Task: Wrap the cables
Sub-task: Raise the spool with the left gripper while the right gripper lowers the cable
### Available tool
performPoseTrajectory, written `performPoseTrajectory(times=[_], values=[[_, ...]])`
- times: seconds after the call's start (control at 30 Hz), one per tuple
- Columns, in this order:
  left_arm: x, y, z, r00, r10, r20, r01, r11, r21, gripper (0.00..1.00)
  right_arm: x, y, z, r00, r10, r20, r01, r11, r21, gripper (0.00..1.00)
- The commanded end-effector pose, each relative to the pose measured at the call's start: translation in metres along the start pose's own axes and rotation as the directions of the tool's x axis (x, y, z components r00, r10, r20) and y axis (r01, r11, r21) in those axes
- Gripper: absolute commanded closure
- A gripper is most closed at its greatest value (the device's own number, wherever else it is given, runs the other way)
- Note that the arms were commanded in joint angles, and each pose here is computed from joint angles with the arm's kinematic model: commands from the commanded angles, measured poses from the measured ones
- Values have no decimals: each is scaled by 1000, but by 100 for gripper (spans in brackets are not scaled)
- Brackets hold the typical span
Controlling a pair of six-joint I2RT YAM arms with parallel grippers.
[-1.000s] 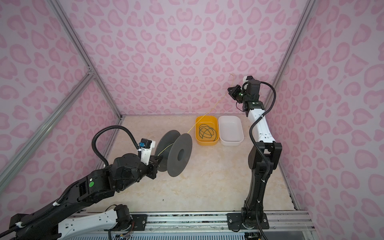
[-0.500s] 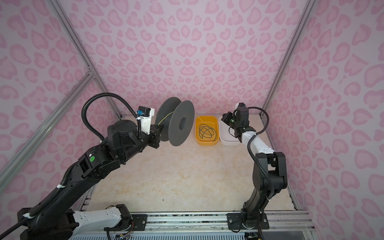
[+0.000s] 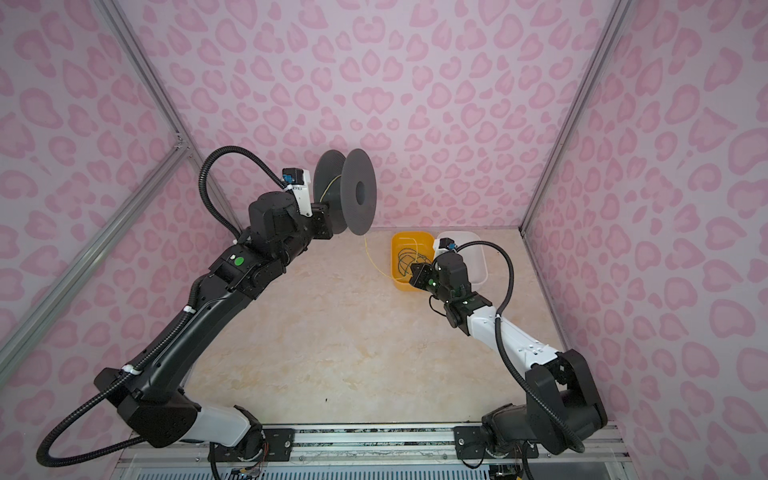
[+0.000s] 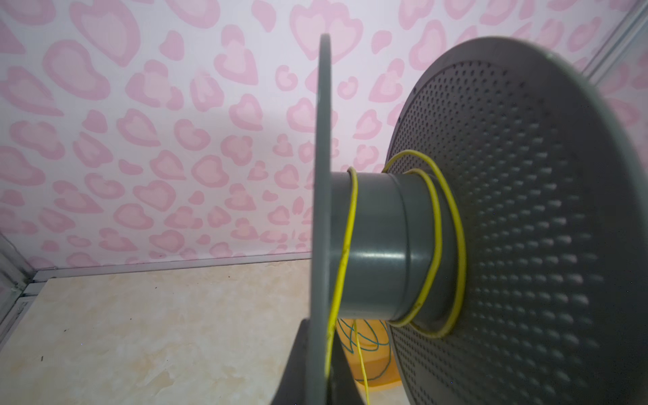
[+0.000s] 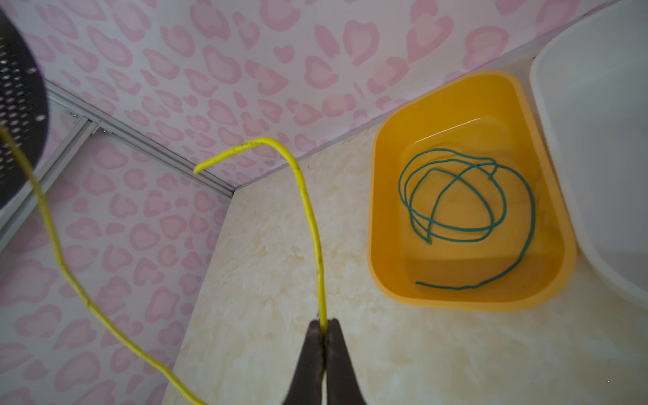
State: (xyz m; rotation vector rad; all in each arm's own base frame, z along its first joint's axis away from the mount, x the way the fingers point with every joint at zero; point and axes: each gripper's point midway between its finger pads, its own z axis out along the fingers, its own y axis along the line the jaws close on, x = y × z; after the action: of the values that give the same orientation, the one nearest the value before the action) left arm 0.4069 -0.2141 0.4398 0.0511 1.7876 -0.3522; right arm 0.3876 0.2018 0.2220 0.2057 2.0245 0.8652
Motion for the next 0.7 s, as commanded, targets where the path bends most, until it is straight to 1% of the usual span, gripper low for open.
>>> performPoseTrajectory(times=[0.0,0.1,0.17,0.37,0.53,0.67], values=[[-39,2,13,983,-59,172,66,997,-34,96,12,15,-11,999,-48,18,48,999,7,100],[-31,5,36,987,-29,157,41,997,-70,96,25,40,-24,995,-98,-3,97,995,-21,100],[-25,5,50,990,-6,142,19,996,-90,96,27,56,-35,992,-124,4,124,991,-43,100],[4,12,90,996,43,75,-33,992,-124,96,18,97,-66,983,-178,35,180,978,-103,100],[26,13,106,998,65,25,-61,990,-128,96,8,120,-78,977,-204,56,210,968,-141,100],[48,17,105,997,68,-25,-70,991,-118,96,-9,143,-85,969,-231,91,244,955,-171,100]])
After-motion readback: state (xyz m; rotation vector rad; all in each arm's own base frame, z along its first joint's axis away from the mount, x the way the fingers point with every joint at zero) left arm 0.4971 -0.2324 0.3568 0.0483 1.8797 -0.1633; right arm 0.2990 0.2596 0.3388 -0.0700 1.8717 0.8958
